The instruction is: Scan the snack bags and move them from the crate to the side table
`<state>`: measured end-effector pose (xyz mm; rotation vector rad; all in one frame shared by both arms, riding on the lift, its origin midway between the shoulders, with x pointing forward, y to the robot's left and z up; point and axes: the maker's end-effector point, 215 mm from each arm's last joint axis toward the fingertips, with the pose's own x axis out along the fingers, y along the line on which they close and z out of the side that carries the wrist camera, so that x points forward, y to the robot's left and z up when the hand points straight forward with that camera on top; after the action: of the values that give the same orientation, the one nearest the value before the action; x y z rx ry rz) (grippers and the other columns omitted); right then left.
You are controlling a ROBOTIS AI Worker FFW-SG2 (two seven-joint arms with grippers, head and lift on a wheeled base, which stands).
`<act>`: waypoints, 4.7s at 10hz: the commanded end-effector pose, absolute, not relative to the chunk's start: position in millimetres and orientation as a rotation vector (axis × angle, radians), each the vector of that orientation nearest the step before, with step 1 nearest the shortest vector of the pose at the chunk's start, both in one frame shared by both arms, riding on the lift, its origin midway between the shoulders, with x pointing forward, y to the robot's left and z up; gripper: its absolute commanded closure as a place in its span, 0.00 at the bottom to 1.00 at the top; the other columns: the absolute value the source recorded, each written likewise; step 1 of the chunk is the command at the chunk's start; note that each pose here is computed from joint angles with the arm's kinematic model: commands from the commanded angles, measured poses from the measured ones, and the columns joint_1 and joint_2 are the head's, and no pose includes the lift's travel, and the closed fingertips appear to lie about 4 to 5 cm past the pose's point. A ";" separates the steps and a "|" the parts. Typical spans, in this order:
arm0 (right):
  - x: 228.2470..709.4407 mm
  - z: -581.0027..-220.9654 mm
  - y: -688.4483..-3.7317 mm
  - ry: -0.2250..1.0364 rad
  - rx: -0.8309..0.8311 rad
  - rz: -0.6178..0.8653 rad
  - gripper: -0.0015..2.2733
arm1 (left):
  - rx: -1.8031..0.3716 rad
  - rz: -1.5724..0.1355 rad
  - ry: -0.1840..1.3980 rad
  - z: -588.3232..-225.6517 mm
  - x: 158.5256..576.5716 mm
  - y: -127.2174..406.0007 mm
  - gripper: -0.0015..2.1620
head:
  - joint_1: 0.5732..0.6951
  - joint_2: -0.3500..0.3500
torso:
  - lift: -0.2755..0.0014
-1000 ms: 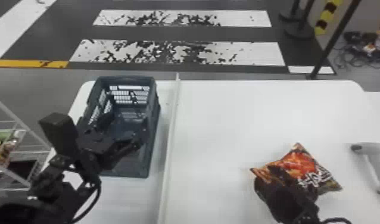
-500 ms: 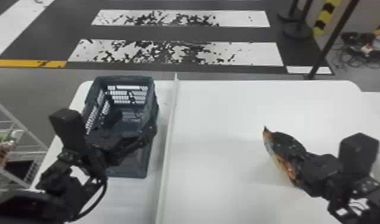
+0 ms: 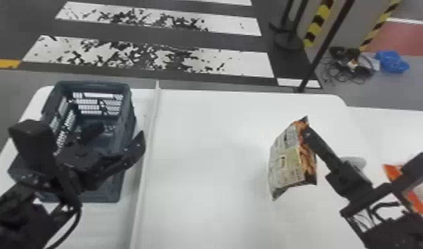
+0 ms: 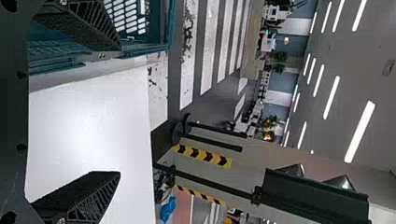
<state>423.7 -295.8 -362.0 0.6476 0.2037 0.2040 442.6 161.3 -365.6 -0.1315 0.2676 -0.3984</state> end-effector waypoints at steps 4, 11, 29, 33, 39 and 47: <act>402.7 -422.7 -377.0 0.232 0.657 -0.007 0.99 | -0.139 -0.409 0.269 -367.1 441.6 152.1 0.02 | 1.00 0.15 | 0.68; 363.1 -469.3 -386.8 0.326 0.550 -0.112 0.02 | -0.151 -0.418 0.265 -366.4 446.1 147.6 0.02 | 1.00 0.03 | 0.68; 265.1 -519.5 -192.6 0.928 0.264 0.606 0.98 | -0.157 -0.447 0.271 -368.5 434.5 137.4 0.02 | 1.00 0.37 | 0.68; 297.1 -537.9 -192.0 0.924 0.178 0.582 0.98 | -0.158 -0.438 0.265 -368.2 428.3 146.6 0.02 | 1.00 0.37 | 0.68; 366.0 -529.0 -217.5 0.884 0.084 0.465 0.98 | -0.163 -0.466 0.260 -365.8 425.7 142.1 0.02 | 1.00 0.36 | 0.68; 397.3 -407.8 -360.5 0.523 0.362 0.221 0.98 | -0.170 -0.474 0.238 -361.4 419.4 131.5 0.02 | 1.00 0.18 | 0.68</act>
<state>399.3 -339.8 -405.6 0.3595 0.5257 0.2578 419.4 130.8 -363.3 -0.1699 0.2459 -0.4758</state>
